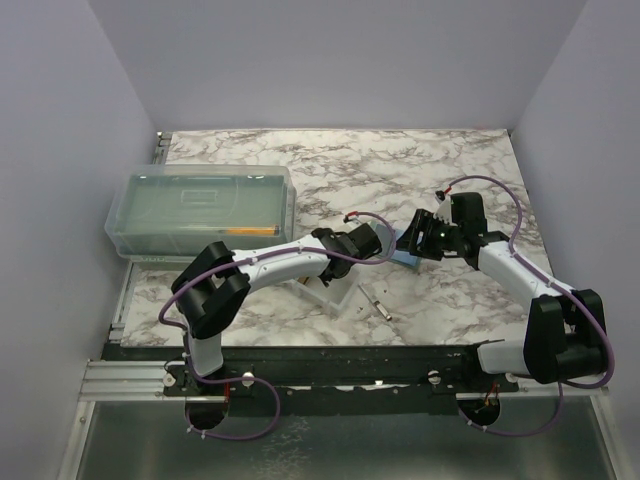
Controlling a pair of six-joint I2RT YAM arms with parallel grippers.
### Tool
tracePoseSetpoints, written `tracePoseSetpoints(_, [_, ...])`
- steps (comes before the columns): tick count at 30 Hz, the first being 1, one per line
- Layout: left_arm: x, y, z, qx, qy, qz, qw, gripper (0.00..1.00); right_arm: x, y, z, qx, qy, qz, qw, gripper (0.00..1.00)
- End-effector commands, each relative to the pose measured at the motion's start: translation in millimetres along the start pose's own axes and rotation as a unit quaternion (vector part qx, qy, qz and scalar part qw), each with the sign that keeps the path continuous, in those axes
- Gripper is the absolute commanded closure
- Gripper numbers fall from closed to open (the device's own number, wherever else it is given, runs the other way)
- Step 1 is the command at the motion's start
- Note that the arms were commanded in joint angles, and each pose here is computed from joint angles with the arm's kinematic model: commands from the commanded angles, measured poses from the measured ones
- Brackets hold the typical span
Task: Put the credit cards into the card holder
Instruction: Pick up the credit card from the storage box.
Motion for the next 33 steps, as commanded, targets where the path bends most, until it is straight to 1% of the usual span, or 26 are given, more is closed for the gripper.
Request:
tracePoseSetpoints(1, [14, -12, 0, 0.007, 0.003, 0.000, 1.000, 0.95, 0, -5, -2, -0.004, -0.005, 0.009, 1.000, 0.36])
tracePoseSetpoints(5, [15, -22, -3, 0.006, -0.009, 0.022, 1.000, 1.00, 0, -4, -2, -0.001, -0.006, 0.008, 1.000, 0.36])
tracePoseSetpoints(14, [16, -49, -12, 0.009, -0.034, 0.084, 0.996, 1.00, 2, -4, -4, 0.000, -0.008, 0.005, 1.000, 0.36])
tracePoseSetpoints(18, [23, -65, -18, 0.007, -0.043, 0.100, 0.994, 1.00, 2, -5, -4, 0.002, -0.008, 0.005, 1.000, 0.36])
tracePoseSetpoints(21, [32, -86, -29, -0.009, -0.053, 0.120, 0.991, 1.00, 3, -6, -3, 0.003, -0.018, 0.000, 1.000, 0.36])
tracePoseSetpoints(24, [39, -114, -45, -0.039, -0.076, 0.174, 0.981, 1.00, 3, -5, -3, 0.007, -0.025, -0.007, 1.000, 0.36])
tracePoseSetpoints(26, [44, -129, -56, -0.059, -0.097, 0.213, 0.971, 1.00, 7, -6, -4, 0.005, -0.035, -0.029, 0.999, 0.36])
tracePoseSetpoints(28, [47, -135, -63, -0.068, -0.113, 0.243, 0.961, 1.00, 16, -9, -7, 0.001, -0.047, -0.065, 0.997, 0.35])
tracePoseSetpoints(31, [54, -137, -75, -0.076, -0.154, 0.283, 0.944, 1.00, 39, -16, -12, -0.006, -0.059, -0.165, 0.984, 0.33])
tracePoseSetpoints(33, [60, -136, -82, -0.083, -0.188, 0.319, 0.925, 1.00, 56, -23, -12, -0.014, -0.060, -0.244, 0.968, 0.31])
Point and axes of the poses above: each gripper's point midway between its finger pads, its own y axis out along the fingers, its own x axis along the line the jaws close on, z = x × y, the point moved 7 cm from there along -y, back along the fingers, and after that the axes turned 9 degrees about -y, right-handed, at the moved point
